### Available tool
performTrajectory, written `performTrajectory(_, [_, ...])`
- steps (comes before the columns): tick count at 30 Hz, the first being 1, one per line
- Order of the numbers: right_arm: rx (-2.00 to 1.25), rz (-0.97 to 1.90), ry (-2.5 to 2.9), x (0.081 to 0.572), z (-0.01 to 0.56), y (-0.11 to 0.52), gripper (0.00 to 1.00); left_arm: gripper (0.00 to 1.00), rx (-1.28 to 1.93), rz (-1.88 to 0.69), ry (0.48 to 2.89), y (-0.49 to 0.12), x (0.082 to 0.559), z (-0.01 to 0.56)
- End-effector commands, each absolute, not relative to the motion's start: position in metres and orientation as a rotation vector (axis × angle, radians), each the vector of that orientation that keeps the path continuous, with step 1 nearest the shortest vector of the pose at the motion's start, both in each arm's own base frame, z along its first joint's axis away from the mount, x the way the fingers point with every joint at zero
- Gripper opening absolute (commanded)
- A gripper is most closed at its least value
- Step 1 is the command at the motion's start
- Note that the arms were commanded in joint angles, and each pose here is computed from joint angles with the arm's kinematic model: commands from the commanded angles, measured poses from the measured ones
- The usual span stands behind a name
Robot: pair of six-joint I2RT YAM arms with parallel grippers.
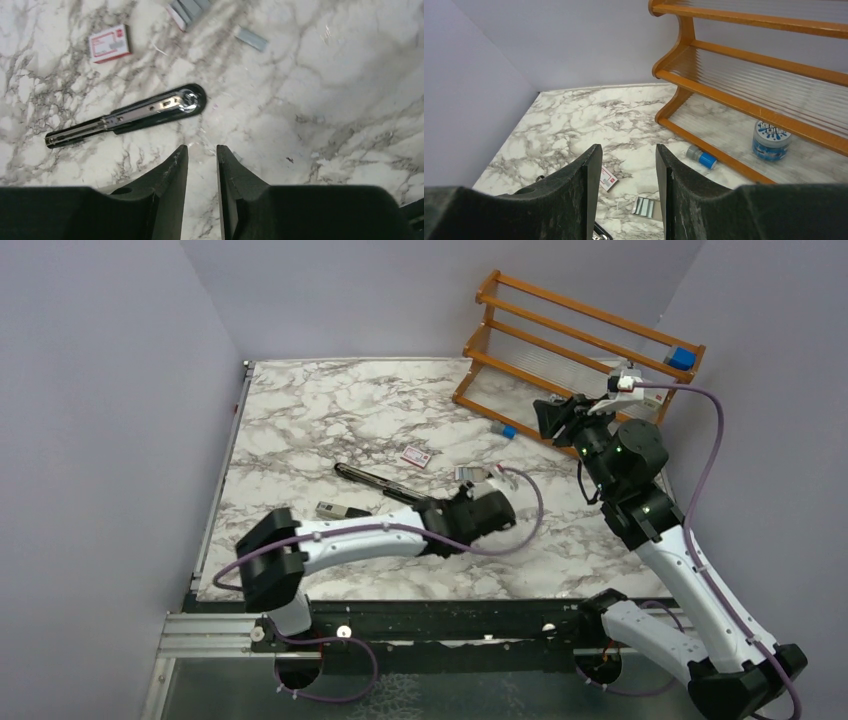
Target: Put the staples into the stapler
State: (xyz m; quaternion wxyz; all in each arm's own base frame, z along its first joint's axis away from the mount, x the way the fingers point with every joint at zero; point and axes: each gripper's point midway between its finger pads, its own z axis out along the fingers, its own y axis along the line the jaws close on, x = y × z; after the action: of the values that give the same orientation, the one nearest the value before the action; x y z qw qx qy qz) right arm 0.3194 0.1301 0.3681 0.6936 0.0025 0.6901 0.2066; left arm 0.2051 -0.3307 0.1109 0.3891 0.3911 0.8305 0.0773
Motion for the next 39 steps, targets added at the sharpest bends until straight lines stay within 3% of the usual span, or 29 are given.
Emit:
performTrajectory(1, [-0.016, 0.468, 1.599, 0.321, 0.355, 0.135, 0.47, 0.32, 0.772, -0.175, 2.152, -0.324, 0.233, 0.159])
performTrajectory(7, [-0.096, 0.6, 1.886, 0.324, 0.282, 0.173, 0.47, 0.35, 0.565, -0.289, 2.212, -0.28, 0.271, 0.168])
performTrajectory(11, [-0.224, 0.808, 2.061, 0.307, 0.226, 0.21, 0.4, 0.32, 0.454, -0.425, 2.267, -0.261, 0.284, 0.157])
performTrajectory(17, [-0.63, 0.91, 2.119, 0.274, 0.162, 0.264, 0.41, 0.31, 0.364, -0.462, 2.282, -0.236, 0.301, 0.154])
performTrajectory(22, [-0.965, 0.995, 1.866, 0.258, 0.146, 0.303, 0.49, 0.31, 0.29, -0.5, 2.287, -0.215, 0.314, 0.157])
performTrajectory(26, [-1.171, 0.989, 1.649, 0.255, 0.139, 0.313, 0.48, 0.3, 0.273, -0.52, 2.295, -0.208, 0.313, 0.156])
performTrajectory(33, [-1.639, 1.08, 1.262, 0.209, 0.108, 0.32, 0.47, 0.31, 0.277, -0.536, 2.291, -0.205, 0.31, 0.157])
performTrajectory(39, [-1.818, 1.136, 1.225, 0.191, 0.079, 0.318, 0.48, 0.31, 0.266, -0.531, 2.293, -0.2, 0.309, 0.155])
